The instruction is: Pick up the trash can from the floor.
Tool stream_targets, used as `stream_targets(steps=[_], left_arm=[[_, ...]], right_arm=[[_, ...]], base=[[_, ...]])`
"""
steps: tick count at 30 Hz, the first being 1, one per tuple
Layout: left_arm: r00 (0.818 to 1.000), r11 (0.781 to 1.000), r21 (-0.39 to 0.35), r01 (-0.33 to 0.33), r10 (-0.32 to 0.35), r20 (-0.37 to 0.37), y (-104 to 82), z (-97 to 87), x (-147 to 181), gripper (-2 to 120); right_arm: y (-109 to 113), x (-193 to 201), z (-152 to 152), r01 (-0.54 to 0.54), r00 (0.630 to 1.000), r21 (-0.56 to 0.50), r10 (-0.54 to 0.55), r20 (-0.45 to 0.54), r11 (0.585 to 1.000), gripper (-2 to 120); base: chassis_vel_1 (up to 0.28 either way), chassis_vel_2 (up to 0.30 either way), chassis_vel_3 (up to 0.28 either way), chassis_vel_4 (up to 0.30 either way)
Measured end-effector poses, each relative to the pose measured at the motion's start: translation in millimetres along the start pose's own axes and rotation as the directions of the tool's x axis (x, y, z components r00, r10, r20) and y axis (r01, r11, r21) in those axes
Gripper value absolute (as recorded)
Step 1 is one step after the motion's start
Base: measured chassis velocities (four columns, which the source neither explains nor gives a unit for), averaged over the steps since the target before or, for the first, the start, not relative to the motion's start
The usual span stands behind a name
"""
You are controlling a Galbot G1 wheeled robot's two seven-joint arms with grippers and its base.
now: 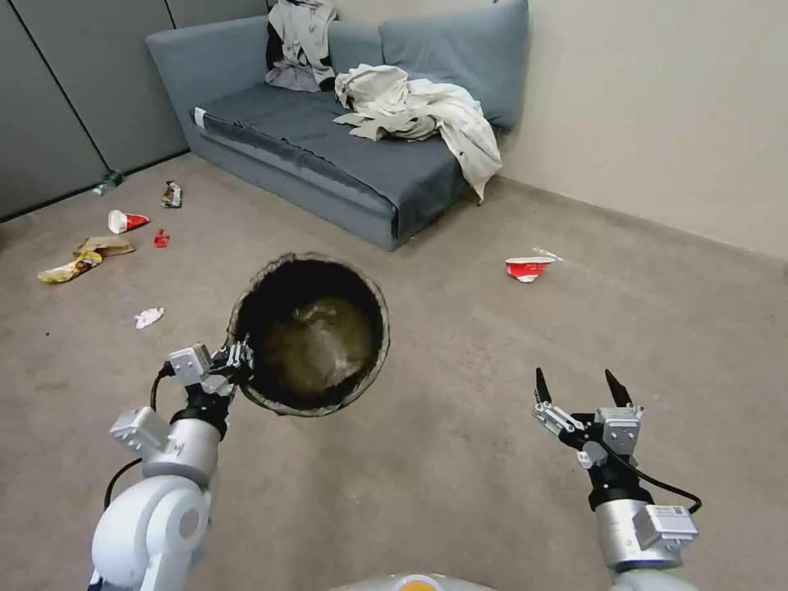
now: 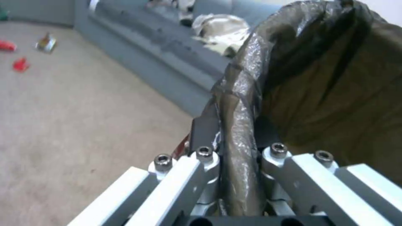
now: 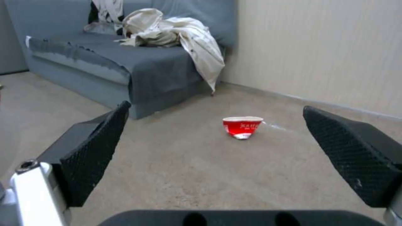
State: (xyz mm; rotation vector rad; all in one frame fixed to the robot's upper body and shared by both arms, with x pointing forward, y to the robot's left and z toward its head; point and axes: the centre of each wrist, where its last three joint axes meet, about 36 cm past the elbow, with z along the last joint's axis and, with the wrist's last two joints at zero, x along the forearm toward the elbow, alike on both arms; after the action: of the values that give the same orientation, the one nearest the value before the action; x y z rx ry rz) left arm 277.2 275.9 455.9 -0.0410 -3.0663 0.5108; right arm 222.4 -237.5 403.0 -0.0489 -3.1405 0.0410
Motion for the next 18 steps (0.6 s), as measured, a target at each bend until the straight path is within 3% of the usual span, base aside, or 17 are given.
stream_targets(steps=[6,18], left_arm=[[1.0,0.997,-0.075,-0.03,0.03,-0.008,-0.9,3.5,9.1,5],[0.996,0.996,-0.076,-0.042,0.036,-0.08,-1.4,8.2,15.3,5]], right_arm=[[0.1,0.8,0.3,-0.004,1.0,-0.001,0.004,0.002,1.0,100],[0.6,2.1,-0.8,-0.009,1.0,0.0,0.009,0.009,1.0,100]], base=[[0.0,0.0,0.0,0.0],[0.0,0.0,0.0,0.0]])
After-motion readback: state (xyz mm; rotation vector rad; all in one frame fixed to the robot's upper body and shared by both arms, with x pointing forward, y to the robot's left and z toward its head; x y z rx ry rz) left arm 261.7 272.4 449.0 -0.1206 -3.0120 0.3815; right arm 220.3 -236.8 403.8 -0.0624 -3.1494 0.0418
